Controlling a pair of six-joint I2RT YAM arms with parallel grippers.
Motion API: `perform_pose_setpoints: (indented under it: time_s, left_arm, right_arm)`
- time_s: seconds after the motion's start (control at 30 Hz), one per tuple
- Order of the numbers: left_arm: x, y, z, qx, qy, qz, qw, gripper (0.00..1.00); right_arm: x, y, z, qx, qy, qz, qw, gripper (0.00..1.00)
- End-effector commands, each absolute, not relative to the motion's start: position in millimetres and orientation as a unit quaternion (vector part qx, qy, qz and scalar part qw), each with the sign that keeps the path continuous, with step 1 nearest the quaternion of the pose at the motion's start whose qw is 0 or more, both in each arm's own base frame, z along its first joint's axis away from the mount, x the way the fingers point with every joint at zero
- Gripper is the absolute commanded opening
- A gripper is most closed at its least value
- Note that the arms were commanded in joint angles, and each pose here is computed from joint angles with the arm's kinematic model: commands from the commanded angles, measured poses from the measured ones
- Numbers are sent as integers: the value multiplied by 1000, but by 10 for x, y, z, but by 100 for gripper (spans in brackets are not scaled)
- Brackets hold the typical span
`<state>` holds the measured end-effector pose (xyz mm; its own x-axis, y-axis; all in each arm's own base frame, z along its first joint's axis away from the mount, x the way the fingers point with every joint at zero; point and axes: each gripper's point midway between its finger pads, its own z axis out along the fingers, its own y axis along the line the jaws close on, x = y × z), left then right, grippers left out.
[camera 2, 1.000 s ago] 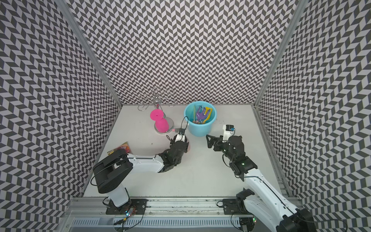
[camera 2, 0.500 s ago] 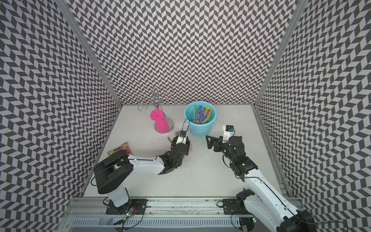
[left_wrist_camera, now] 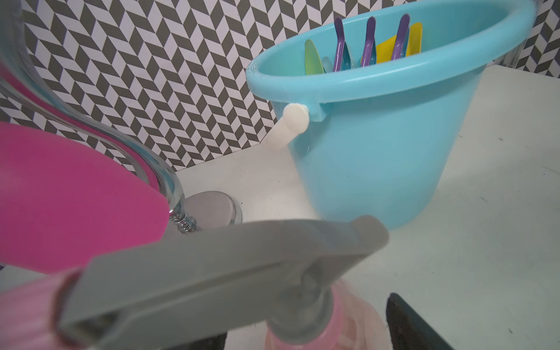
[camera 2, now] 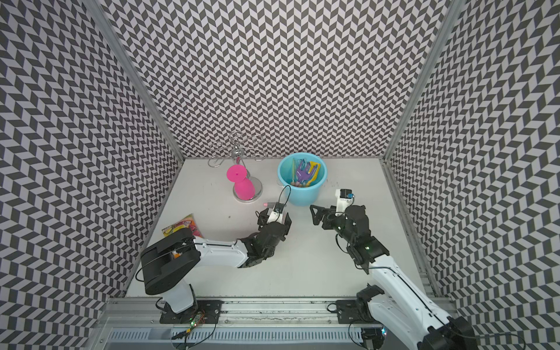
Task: Organize the gardening tools
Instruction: Adjust the gardening tool at the center of the board, then reset both arms
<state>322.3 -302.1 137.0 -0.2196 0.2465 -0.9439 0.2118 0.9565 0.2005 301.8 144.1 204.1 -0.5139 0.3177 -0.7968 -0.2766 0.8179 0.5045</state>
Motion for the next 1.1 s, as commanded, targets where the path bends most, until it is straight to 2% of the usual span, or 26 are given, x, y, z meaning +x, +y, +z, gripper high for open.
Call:
perform_pose_setpoints:
  time_s: [0.0,0.27,0.77,1.07]
  left_arm:
    - [3150,-3005,1462,147,780,10,609,88]
    - [2963,-2952,1562,157,782,-8,603,99]
    - [2594,-2426,2053,125,792,-41,597,100]
    - [2857,-1724,2423,38,795,-74,600,100]
  right_arm:
    - [3014,1435,2083,13,808,309,502,100]
    - [3053,1396,2157,19,799,302,519,100]
    - [3235,1418,2435,18,781,302,546,100]
    - [3495,1429,2670,16,773,278,571,99]
